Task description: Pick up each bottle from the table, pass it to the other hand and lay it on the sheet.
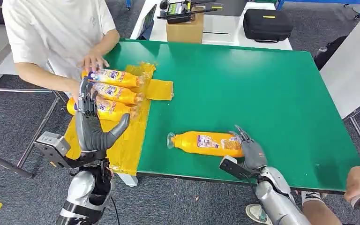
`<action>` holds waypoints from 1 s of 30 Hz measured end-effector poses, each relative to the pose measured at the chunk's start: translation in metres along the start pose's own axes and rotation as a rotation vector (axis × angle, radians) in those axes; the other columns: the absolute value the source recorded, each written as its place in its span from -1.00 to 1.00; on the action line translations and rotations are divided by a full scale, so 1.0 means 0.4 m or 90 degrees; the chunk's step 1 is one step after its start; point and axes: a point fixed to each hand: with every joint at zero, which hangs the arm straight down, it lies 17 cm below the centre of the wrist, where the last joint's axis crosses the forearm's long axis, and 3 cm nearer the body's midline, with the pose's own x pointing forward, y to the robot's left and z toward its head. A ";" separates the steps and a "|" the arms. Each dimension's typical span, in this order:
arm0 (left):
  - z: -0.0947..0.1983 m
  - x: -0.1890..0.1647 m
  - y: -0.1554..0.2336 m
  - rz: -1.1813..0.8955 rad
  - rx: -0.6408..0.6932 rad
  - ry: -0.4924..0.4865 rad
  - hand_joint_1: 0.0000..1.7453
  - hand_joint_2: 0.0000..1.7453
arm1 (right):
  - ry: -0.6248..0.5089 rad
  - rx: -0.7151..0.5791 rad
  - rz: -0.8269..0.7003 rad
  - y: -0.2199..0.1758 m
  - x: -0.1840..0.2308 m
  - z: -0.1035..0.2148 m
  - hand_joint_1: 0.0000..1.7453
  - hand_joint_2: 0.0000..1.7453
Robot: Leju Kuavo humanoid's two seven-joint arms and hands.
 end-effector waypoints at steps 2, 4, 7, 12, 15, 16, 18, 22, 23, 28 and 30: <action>0.000 -0.001 0.000 0.004 0.000 0.002 -1.00 1.00 | -0.004 0.010 -0.005 0.005 0.004 -0.002 1.00 1.00; 0.000 -0.001 0.001 0.004 0.000 0.002 -1.00 1.00 | -0.003 0.025 -0.013 0.010 0.002 -0.005 1.00 1.00; 0.000 -0.002 0.002 0.004 -0.001 0.003 -1.00 1.00 | 0.011 0.066 -0.032 0.020 -0.011 -0.011 1.00 1.00; 0.000 -0.007 0.005 0.009 0.001 0.008 -1.00 1.00 | 0.022 0.131 -0.038 0.046 -0.039 0.003 1.00 1.00; -0.004 -0.008 0.005 0.008 0.002 0.007 -1.00 1.00 | 0.027 0.152 -0.039 0.046 -0.060 0.013 1.00 1.00; -0.005 -0.008 0.006 0.007 0.003 0.005 -1.00 1.00 | 0.024 0.152 -0.041 0.047 -0.061 0.017 1.00 1.00; -0.004 -0.001 0.008 0.002 0.005 -0.008 -1.00 1.00 | 0.008 0.139 -0.058 0.046 -0.057 0.027 1.00 1.00; 0.005 0.021 0.010 -0.031 0.003 -0.041 -1.00 1.00 | -0.025 0.079 -0.113 0.053 -0.009 0.041 1.00 1.00; 0.011 0.026 0.011 -0.036 0.003 -0.045 -1.00 1.00 | -0.030 0.062 -0.129 0.060 0.006 0.050 1.00 1.00; 0.042 0.082 0.028 -0.109 0.016 -0.114 -1.00 1.00 | -0.062 -0.098 -0.249 0.008 0.134 0.063 1.00 1.00; 0.057 0.116 0.033 -0.155 0.023 -0.155 -1.00 1.00 | -0.082 -0.174 -0.311 -0.038 0.197 0.071 1.00 1.00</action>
